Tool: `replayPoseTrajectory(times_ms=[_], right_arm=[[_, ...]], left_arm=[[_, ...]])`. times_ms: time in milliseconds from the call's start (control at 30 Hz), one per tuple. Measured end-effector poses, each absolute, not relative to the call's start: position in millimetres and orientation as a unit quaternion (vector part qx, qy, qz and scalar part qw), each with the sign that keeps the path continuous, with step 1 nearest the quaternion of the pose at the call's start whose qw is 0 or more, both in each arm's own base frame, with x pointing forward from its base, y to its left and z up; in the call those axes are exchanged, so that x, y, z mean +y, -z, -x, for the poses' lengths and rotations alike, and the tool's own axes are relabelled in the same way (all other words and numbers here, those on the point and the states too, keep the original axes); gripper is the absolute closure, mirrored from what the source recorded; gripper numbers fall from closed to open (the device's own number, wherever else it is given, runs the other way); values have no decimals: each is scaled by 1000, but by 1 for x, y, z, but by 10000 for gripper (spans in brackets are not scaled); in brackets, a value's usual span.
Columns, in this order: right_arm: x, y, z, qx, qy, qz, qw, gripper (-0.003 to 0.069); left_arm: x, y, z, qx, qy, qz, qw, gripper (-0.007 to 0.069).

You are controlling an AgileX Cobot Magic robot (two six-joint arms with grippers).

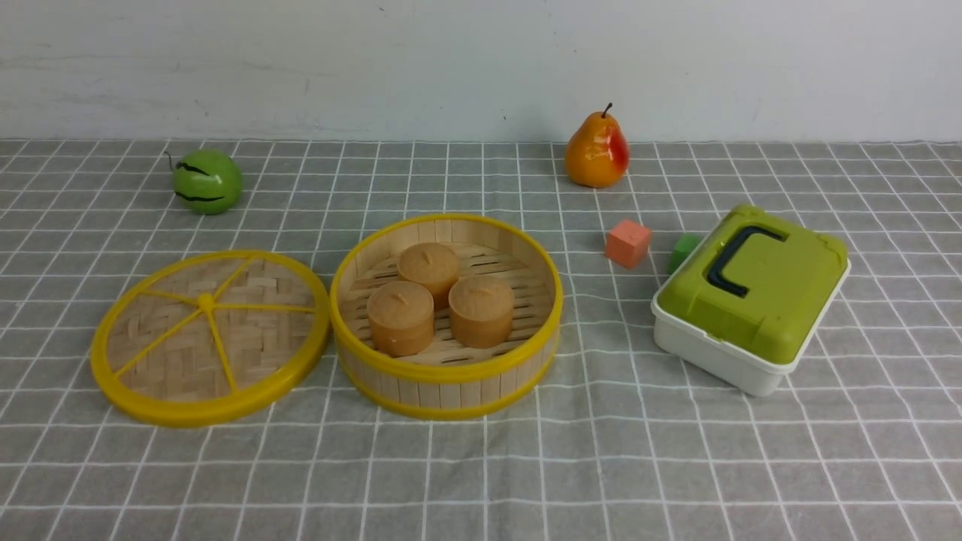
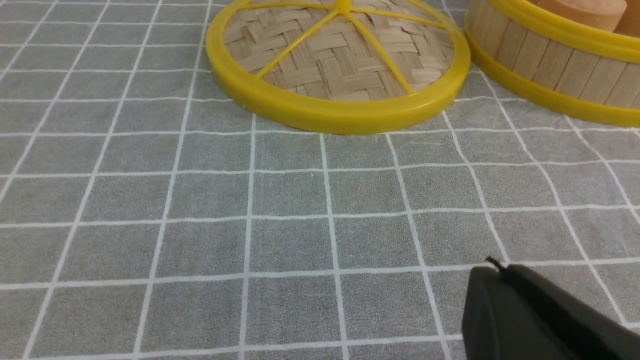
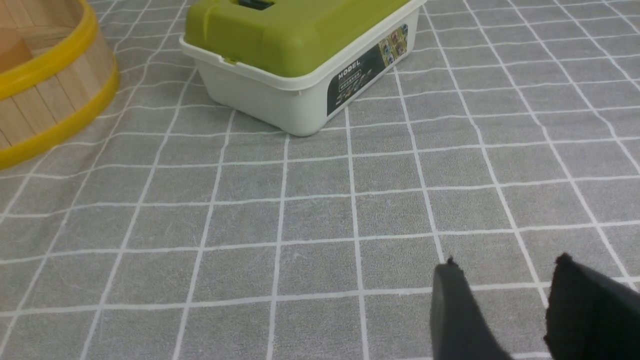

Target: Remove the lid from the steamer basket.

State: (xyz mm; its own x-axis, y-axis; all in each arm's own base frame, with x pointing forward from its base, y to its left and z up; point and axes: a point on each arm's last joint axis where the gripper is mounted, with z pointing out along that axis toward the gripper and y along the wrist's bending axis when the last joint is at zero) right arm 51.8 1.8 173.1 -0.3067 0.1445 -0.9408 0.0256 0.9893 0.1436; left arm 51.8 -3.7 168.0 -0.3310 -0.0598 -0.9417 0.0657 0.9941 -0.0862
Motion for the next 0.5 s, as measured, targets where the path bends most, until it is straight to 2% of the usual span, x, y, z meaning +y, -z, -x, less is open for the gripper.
replayPoseTrajectory(times_ms=[500], right_arm=[[2, -173, -52, 807, -51, -53, 586, 418]], left_arm=[[-1, -168, -52, 813, 45, 35, 579, 625]])
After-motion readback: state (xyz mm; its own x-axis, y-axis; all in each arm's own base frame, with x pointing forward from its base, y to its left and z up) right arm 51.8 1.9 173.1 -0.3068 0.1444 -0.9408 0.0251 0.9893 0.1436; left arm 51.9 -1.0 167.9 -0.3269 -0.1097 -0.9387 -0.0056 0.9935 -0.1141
